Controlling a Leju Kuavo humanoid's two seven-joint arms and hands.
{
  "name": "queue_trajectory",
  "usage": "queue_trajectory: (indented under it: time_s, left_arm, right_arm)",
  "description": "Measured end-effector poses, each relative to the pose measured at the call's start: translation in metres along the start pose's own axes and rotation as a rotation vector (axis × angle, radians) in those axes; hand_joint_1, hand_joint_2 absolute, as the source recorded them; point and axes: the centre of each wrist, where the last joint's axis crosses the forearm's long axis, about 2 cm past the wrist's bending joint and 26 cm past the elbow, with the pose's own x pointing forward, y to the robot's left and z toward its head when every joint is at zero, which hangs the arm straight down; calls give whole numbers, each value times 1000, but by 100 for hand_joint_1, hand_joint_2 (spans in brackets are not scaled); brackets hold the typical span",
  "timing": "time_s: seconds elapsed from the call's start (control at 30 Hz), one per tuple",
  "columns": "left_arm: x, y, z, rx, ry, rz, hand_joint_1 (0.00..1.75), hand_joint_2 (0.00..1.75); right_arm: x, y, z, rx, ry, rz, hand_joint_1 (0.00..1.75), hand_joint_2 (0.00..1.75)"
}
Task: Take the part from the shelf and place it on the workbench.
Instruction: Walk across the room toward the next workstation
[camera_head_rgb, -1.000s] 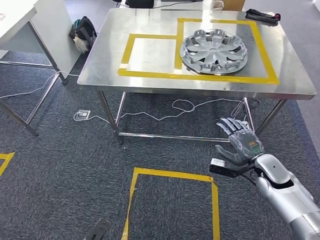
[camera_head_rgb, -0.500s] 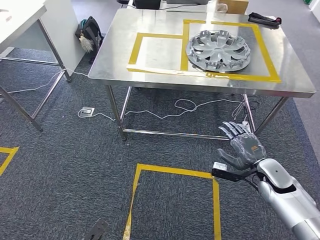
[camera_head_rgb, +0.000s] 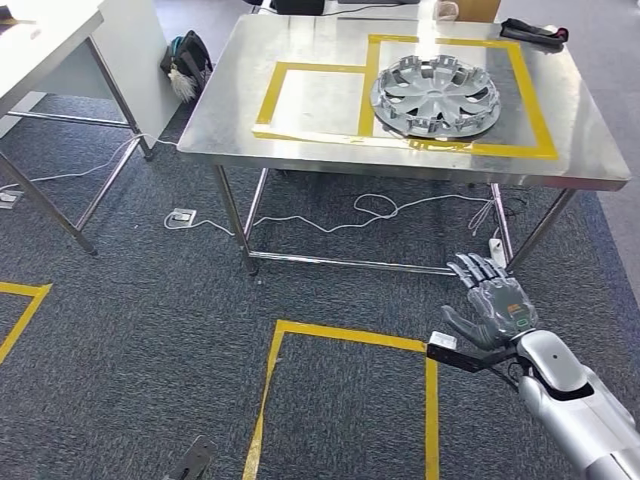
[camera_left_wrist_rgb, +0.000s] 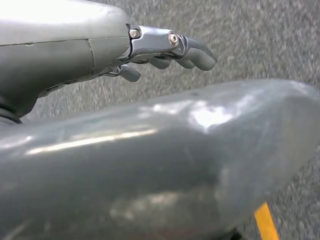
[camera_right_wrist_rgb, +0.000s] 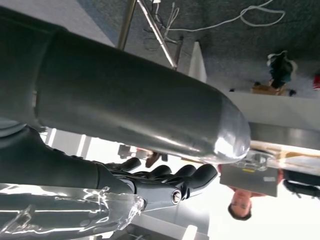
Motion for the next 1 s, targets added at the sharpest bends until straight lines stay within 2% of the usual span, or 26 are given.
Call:
queue_trajectory:
  time_s: [1.0]
  left_arm:
    - [3,-5,2,-17,-2,0,0,0]
  right_arm:
    - [-8,4,10,11,41,-2,0,0]
